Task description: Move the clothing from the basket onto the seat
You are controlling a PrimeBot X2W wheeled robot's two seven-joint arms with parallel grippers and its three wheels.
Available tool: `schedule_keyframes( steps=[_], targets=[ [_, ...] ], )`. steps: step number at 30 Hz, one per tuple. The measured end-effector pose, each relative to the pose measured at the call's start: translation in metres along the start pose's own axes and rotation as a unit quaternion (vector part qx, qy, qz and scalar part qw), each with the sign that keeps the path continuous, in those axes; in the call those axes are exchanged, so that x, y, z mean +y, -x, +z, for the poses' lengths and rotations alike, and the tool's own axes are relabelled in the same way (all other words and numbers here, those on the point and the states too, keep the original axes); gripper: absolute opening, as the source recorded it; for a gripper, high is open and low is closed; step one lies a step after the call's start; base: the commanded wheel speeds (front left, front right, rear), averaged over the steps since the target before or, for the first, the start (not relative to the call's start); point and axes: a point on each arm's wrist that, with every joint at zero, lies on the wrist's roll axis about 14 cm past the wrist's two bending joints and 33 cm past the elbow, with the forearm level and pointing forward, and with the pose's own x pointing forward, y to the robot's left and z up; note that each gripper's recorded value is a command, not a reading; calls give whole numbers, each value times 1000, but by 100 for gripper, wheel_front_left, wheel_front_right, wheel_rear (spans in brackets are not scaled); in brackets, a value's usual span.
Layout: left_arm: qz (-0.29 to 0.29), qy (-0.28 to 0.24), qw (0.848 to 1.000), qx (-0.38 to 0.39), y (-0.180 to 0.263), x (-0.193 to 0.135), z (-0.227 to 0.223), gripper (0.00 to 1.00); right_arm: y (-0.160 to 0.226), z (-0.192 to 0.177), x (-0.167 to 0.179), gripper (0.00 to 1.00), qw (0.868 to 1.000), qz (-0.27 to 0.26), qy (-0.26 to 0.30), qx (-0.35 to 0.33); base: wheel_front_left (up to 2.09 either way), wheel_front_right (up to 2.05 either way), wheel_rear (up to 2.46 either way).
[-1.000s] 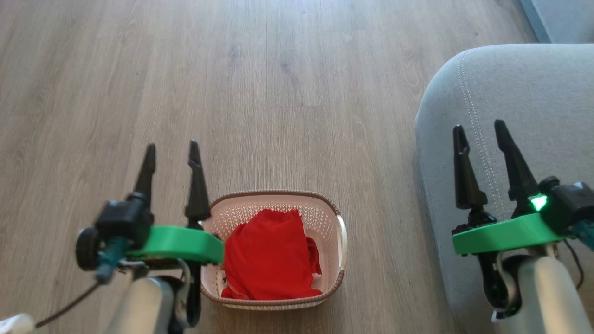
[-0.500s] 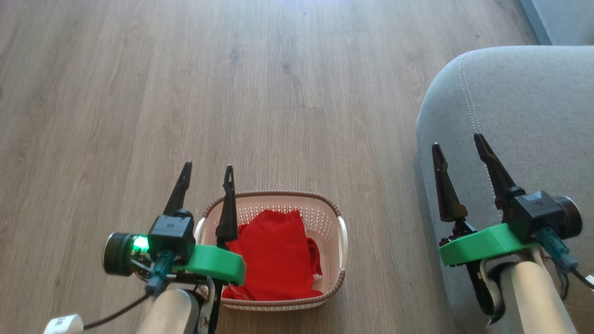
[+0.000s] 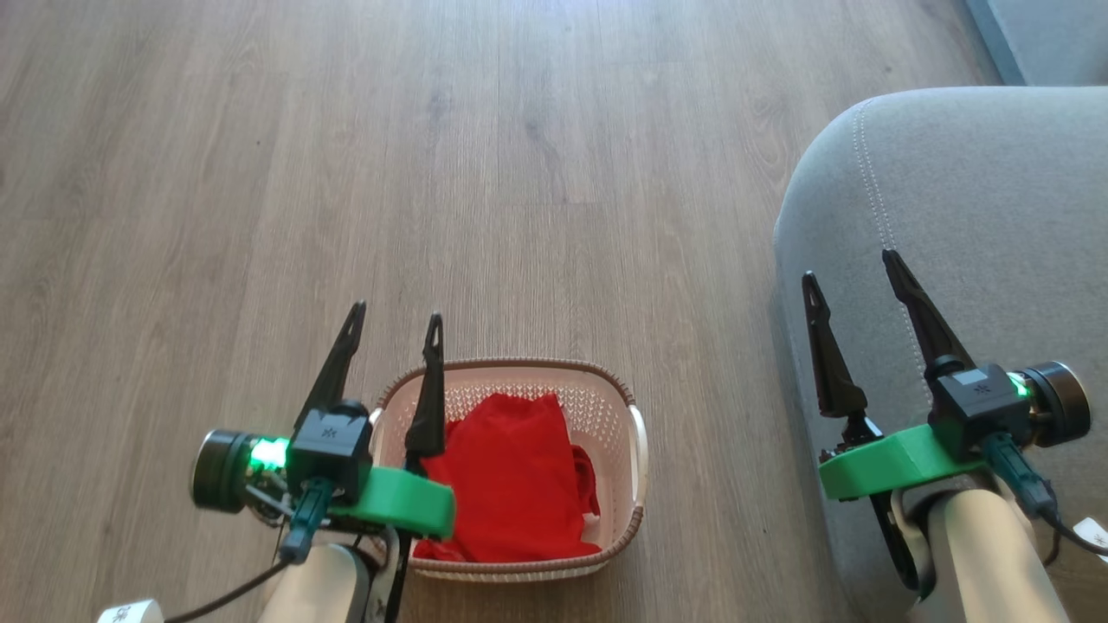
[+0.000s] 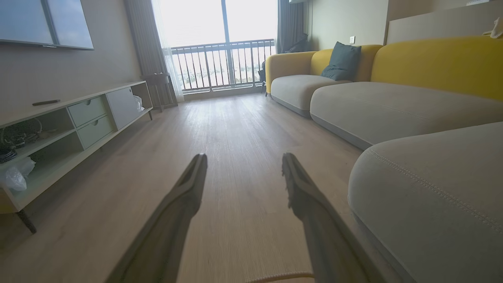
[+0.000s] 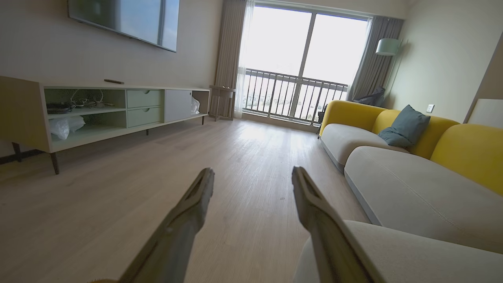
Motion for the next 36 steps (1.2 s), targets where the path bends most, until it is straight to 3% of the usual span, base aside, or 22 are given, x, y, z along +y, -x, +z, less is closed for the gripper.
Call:
schedule_keyframes(
  steps=[22, 28, 36],
  targets=[
    [-11, 11, 999, 39, 3, -1, -26, 100, 7, -17, -9, 100, 1000, -15, -7, 26, 0, 0, 0],
    [-25, 22, 996, 77, 4, -7, -53, 100, 11, -39, -12, 100, 998, -20, -11, 59, 0, 0, 0],
    [-66, 33, 984, 162, -7, -22, -120, 100, 7, -87, -16, 100, 992, -24, -21, 120, 0, 0, 0]
  ],
)
